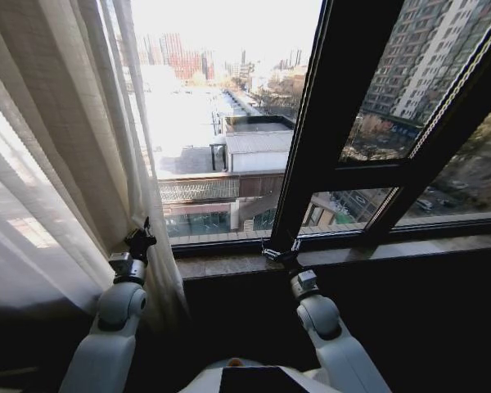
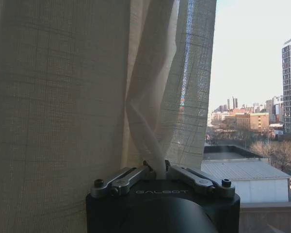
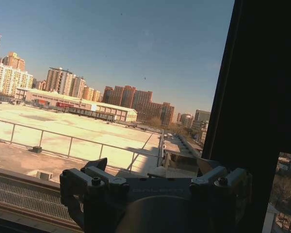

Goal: Open the curtains by pulling them apart, changing their state from closed to fully open.

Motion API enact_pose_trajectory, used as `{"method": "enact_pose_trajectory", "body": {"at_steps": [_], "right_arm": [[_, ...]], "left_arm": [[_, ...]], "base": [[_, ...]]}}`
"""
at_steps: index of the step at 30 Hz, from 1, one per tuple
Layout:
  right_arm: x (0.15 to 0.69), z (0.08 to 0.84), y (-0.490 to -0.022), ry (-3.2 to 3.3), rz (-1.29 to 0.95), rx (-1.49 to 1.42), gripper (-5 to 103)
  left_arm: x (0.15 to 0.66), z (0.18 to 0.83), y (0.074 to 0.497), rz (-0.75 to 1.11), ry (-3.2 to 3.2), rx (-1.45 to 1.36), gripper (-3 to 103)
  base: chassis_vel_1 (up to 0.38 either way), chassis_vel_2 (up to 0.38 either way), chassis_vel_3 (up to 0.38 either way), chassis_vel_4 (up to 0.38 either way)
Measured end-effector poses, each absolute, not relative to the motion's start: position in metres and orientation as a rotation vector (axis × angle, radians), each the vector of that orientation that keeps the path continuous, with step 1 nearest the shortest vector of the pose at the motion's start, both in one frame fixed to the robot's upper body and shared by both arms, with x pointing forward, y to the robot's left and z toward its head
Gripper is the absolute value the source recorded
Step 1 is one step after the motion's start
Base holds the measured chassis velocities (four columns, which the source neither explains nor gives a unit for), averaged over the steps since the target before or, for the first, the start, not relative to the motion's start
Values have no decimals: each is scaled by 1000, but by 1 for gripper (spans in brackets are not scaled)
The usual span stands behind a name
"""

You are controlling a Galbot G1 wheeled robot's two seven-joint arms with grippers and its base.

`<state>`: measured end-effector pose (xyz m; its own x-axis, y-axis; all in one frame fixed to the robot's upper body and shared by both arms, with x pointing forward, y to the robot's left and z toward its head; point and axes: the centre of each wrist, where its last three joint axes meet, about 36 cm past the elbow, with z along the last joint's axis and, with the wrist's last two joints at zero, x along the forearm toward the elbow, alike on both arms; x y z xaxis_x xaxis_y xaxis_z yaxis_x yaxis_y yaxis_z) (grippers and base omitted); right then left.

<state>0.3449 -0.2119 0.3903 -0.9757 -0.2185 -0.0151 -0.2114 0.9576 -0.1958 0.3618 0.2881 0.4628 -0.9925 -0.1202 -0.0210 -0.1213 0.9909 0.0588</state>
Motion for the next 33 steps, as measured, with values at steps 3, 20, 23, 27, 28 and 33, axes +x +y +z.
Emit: {"method": "enact_pose_trajectory", "body": {"at_steps": [3,20,23,27,28,33], "right_arm": [[344,391,-212,3072,-302,-336,100],[338,396,-211,3065,-294,-332,100],[336,397,-211,3065,-294,-333,100],[335,397,-211,3065,-292,-335,100],[334,397,-211,3065,-292,-336,100],[333,398,-211,3063,-289,-338,100]], "left_arm": [[360,464,287,92,3114,-186,0],[350,472,285,92,3097,-190,0],[349,472,284,88,3096,-190,0],[347,473,284,86,3095,-192,0],[347,473,283,86,3094,-192,0],[344,475,283,85,3089,-191,0]], "base": [[72,84,-79,-98],[99,102,-93,-97],[87,89,-83,-88],[90,99,-92,-95],[79,111,-109,-118],[104,111,-109,-101]]}}
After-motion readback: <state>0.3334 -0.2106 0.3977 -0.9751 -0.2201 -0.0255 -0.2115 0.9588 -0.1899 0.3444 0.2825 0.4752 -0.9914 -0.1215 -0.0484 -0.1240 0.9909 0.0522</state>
